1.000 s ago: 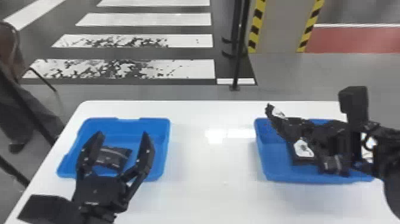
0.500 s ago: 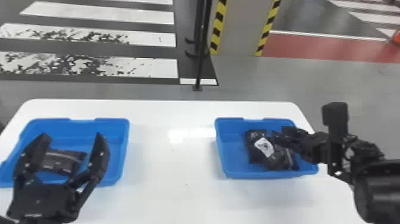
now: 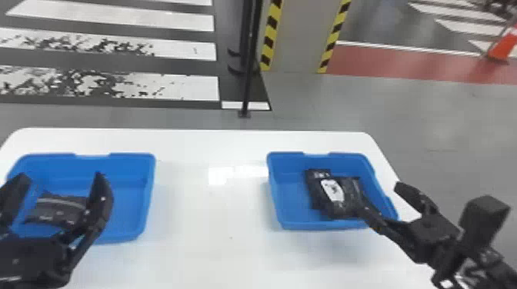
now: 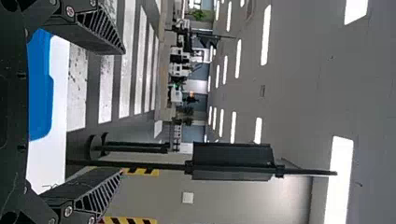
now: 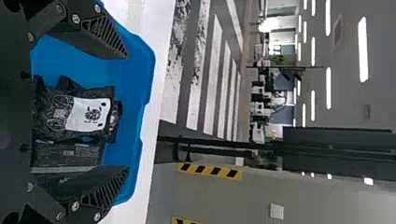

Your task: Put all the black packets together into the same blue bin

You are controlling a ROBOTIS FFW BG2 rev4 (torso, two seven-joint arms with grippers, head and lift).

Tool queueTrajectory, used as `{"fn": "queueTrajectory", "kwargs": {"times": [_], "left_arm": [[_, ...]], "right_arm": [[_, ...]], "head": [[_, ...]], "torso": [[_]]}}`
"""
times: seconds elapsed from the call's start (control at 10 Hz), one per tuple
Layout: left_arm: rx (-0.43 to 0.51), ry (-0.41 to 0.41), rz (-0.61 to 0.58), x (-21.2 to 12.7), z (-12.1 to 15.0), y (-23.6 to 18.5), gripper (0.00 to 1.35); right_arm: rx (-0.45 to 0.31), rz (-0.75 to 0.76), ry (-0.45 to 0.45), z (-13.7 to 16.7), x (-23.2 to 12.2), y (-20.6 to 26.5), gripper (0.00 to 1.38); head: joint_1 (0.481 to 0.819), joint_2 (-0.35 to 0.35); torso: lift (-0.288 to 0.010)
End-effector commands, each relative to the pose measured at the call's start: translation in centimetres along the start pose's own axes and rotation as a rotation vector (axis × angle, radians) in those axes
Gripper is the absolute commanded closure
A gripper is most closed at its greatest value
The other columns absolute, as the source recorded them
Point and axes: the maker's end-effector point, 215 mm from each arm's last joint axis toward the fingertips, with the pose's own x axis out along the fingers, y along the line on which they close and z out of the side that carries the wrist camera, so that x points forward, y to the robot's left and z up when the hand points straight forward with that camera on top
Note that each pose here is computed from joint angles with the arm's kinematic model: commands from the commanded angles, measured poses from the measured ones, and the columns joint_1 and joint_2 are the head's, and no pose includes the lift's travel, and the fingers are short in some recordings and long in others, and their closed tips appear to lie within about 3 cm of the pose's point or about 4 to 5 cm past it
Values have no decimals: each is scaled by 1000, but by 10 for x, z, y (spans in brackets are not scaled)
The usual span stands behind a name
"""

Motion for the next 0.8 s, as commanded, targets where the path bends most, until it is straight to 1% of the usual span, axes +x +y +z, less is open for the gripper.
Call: {"fn": "queueTrajectory", "kwargs": {"times": [0.0, 0.1, 0.2, 0.3, 0.4, 0.5, 0.6, 0.7], "left_arm": [[61, 25, 35, 5, -5, 24, 140], [70, 58, 36, 11, -13, 32, 140], [112, 84, 37, 16, -18, 42, 140], [131, 146, 24, 23, -34, 45, 140], [177, 261, -27, 34, -62, 59, 140], [155, 380, -75, 40, -96, 77, 140], [117, 456, -74, 39, -113, 89, 140], [87, 501, -55, 41, -120, 107, 140]], "right_arm": [[13, -5, -29, 2, -23, 7, 163], [30, 6, -41, 3, -30, 13, 163], [49, 18, -54, 5, -31, 19, 163], [50, 27, -56, 5, -29, 23, 163], [57, 43, -60, 6, -26, 30, 163], [65, 73, -63, 7, -21, 43, 165], [65, 95, -63, 7, -18, 52, 165], [69, 110, -69, 9, -15, 57, 165]], "head": [[695, -173], [695, -155], [695, -133], [695, -113], [695, -102], [695, -88], [695, -62], [695, -12]], "torso": [[-110], [-110], [-110], [-110], [-110], [-110], [-110], [-110]]}}
